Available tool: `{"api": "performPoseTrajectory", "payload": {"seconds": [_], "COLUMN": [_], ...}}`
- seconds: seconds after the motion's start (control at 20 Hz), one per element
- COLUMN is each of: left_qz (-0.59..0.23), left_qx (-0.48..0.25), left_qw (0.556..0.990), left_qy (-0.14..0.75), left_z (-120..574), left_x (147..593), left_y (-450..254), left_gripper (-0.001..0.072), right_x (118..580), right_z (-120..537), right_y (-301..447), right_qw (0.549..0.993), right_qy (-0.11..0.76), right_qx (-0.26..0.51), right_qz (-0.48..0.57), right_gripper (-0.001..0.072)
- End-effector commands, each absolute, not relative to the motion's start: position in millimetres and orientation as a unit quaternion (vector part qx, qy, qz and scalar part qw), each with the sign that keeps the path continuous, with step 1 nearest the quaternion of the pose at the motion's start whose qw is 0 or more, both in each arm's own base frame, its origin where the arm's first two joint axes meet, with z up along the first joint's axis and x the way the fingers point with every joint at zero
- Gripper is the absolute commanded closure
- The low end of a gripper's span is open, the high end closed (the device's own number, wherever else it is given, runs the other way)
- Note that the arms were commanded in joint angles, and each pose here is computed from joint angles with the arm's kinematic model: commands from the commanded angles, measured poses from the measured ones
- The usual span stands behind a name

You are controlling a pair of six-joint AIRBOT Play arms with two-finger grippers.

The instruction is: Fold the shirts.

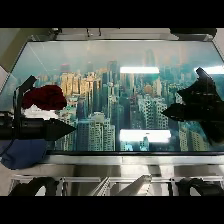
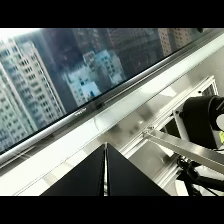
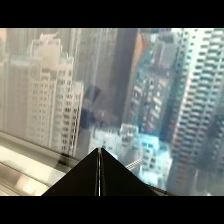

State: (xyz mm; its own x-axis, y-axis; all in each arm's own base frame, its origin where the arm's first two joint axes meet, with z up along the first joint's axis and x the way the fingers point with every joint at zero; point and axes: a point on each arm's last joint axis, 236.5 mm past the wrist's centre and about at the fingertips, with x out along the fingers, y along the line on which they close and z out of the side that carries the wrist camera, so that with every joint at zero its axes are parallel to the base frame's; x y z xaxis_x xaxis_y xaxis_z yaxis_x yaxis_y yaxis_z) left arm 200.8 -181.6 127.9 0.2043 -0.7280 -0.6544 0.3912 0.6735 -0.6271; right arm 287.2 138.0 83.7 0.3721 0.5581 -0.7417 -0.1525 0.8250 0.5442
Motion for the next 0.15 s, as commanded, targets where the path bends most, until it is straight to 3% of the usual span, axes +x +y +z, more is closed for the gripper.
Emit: {"api": "performPoseTrajectory", "payload": {"seconds": [0.0,0.1], "left_qz": [-0.368,-0.368], "left_qx": [-0.171,-0.177], "left_qw": [0.747,0.737], "left_qy": [0.527,0.538], "left_z": [120.5,115.0], "left_x": [200.7,202.9], "left_y": [-182.9,-183.9], "left_gripper": [0.0694,0.0695], "right_x": [287.3,287.3], "right_z": [80.7,80.7], "right_y": [140.7,140.7], "right_qw": [0.802,0.802], "right_qy": [0.518,0.518], "right_qx": [0.197,0.197], "right_qz": [0.223,0.223], "right_gripper": [0.0695,0.0695]}}
